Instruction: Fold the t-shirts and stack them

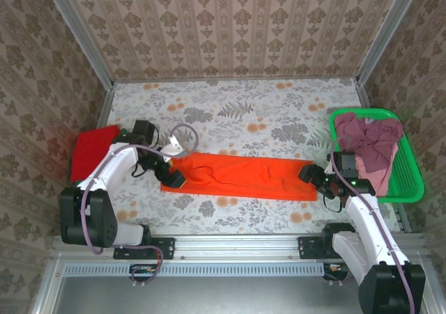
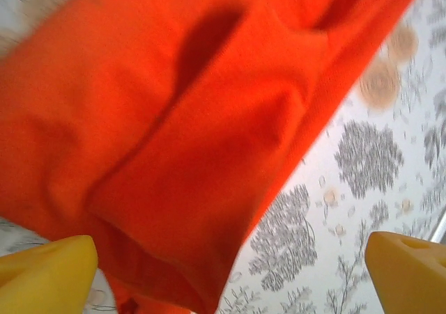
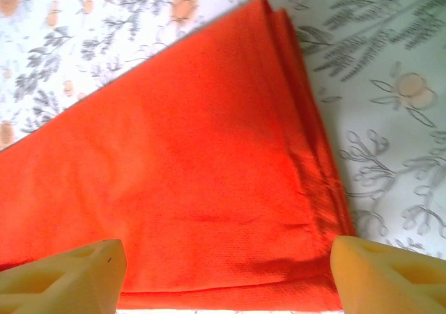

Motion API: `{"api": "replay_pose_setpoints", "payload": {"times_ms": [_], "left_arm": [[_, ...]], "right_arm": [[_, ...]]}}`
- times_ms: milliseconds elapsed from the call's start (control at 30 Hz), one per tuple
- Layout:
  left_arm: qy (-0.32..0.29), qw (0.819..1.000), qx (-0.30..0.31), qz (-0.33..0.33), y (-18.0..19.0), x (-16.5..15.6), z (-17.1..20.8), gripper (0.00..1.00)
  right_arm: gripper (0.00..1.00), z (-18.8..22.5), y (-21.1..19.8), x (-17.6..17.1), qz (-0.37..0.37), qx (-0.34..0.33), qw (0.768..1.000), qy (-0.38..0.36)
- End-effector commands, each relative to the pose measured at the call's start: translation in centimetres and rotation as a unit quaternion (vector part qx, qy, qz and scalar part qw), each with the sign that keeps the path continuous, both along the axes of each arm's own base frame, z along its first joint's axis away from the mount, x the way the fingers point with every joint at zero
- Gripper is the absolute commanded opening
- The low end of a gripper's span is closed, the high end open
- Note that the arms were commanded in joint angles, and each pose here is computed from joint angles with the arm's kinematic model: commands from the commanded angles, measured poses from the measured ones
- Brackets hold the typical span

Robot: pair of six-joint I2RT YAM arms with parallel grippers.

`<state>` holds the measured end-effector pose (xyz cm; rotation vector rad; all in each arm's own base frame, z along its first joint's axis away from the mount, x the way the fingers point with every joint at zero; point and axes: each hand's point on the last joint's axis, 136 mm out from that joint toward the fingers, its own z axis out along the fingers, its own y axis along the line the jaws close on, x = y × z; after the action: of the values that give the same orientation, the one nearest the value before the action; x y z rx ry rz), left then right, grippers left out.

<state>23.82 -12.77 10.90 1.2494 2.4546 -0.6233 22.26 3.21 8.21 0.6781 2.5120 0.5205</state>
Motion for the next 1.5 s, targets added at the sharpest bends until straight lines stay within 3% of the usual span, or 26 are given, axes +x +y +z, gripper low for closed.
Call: {"api": "replay_pose_setpoints", "payload": {"times_ms": [0, 100, 267, 367, 467, 700, 967, 1267, 1367, 1467], "left_arm": [[-0.018, 0.996, -0.043, 0.07, -2.1, 2.9, 3.0, 1.0], [-0.03, 0.988, -0.058, 0.137, -4.3, 4.9, 3.5, 1.0], [-0.005, 0.972, -0.104, 0.211, -8.3, 4.6, 2.4, 1.0], [0.036, 0.946, -0.116, 0.301, -7.6, 4.5, -0.2, 1.0], [0.082, 0.929, -0.11, 0.343, -7.6, 2.5, -3.3, 1.0], [0.107, 0.912, -0.079, 0.387, -6.1, 0.9, -8.8, 1.0], [0.071, 0.928, -0.057, 0.361, -6.7, 5.2, -10.0, 1.0], [0.013, 0.965, -0.012, 0.261, -6.5, 15.6, -10.5, 1.0], [0.02, 0.969, 0.02, 0.244, -6.6, 18.6, -11.0, 1.0], [0.021, 0.972, 0.014, 0.233, -7.4, 21.6, -11.1, 1.0]], "right_arm": [[0.78, 2.3, 1.8, 2.3, 0.042, 0.019, 0.997, -0.063], [0.78, 2.9, 3.2, 3.4, 0.062, 0.014, 0.995, -0.075], [0.78, 2.9, 6.3, 4.9, 0.104, -0.007, 0.992, -0.076], [0.78, 2.2, 7.5, 5.6, 0.101, 0.007, 0.993, -0.064], [0.77, 1.5, 7.5, 6.1, 0.087, 0.01, 0.995, -0.054], [0.75, 0.6, 8.0, 8.5, 0.103, -0.005, 0.994, -0.047], [0.73, -3.0, 9.5, 10.2, 0.121, 0.003, 0.993, 0.0], [0.71, -7.2, 10.6, 5.9, 0.149, -0.02, 0.986, 0.076], [0.71, -7.6, 11.6, 4.5, 0.156, -0.019, 0.984, 0.084], [0.7, -7.7, 13.2, 3.6, 0.17, -0.009, 0.982, 0.085]]}}
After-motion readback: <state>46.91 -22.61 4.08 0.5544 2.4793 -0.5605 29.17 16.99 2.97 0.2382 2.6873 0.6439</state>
